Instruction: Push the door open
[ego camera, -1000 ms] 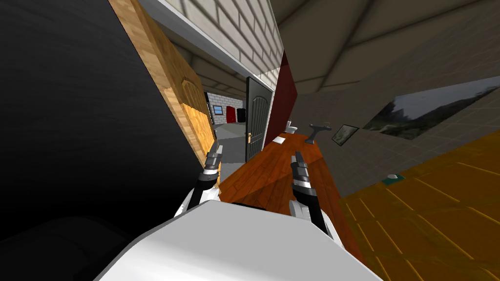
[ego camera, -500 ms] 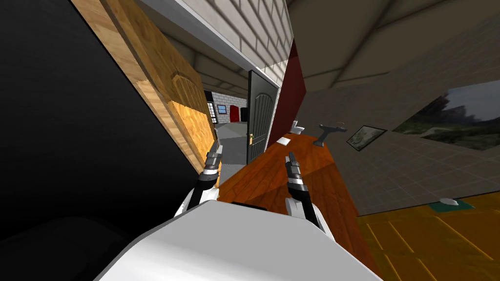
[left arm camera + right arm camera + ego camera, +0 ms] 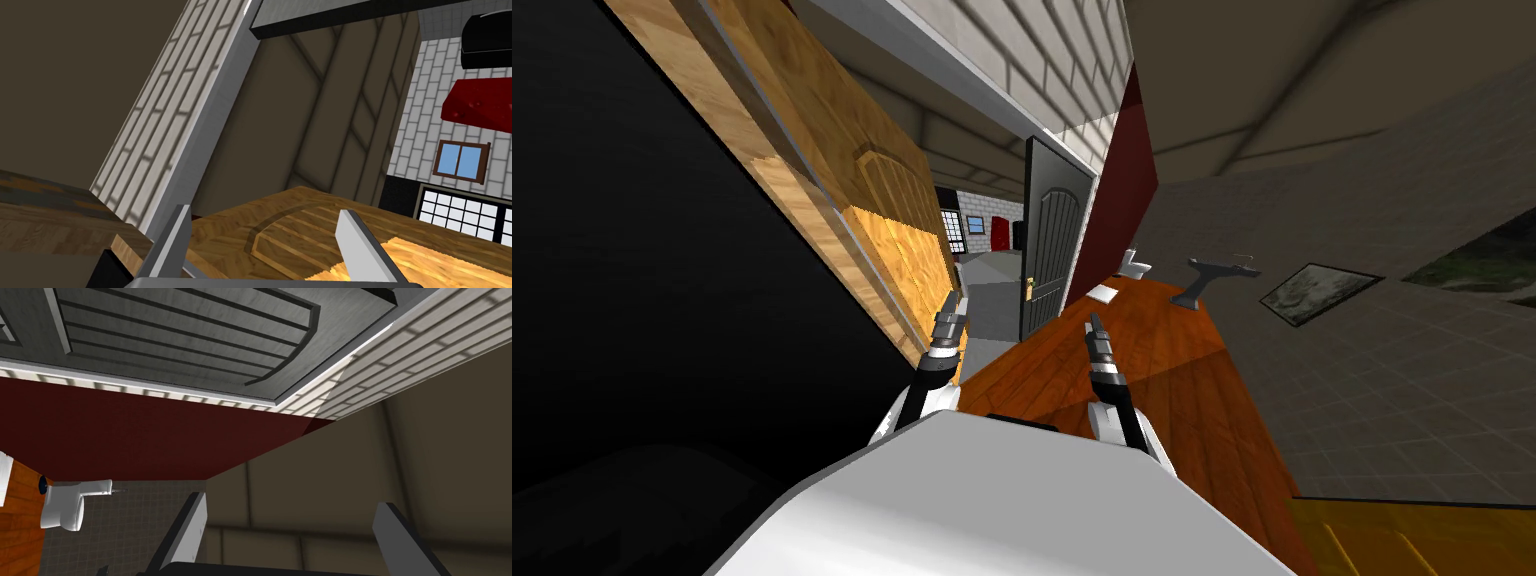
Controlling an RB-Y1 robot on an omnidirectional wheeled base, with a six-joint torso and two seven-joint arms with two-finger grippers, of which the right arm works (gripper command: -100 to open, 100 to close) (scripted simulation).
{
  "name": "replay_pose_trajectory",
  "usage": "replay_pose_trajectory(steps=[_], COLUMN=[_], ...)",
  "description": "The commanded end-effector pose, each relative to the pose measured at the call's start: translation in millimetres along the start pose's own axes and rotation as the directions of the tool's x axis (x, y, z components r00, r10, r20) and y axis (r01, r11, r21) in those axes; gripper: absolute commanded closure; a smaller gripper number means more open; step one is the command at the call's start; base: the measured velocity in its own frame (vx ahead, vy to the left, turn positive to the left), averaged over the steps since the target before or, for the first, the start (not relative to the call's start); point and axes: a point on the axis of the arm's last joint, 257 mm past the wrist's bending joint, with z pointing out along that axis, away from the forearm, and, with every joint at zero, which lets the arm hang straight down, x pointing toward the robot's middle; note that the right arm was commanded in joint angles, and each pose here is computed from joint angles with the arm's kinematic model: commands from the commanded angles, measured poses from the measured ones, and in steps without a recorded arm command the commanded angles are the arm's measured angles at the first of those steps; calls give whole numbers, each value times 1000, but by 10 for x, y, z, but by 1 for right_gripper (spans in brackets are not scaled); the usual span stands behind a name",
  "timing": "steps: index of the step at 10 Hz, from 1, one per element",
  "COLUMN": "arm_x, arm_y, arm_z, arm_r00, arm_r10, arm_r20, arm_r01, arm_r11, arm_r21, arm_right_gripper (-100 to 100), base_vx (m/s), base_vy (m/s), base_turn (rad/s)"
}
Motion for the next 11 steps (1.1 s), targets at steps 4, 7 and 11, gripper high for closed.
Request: replay_pose_trajectory(steps=[4, 7, 11], arm_x=[233, 424, 706], arm_y=[-268, -451, -702], arm_z=[32, 44, 48], arm_r00=[997, 993, 982], arm_r10=[53, 91, 144], arm_r20=[-48, -80, -122], arm_r01=[-51, -84, -126], arm_r11=[998, 993, 982], arm_r21=[48, 85, 140], arm_right_gripper=[-100, -100, -100], base_vx=[153, 151, 140], base_vy=[-74, -82, -93], base_turn=[114, 133, 137])
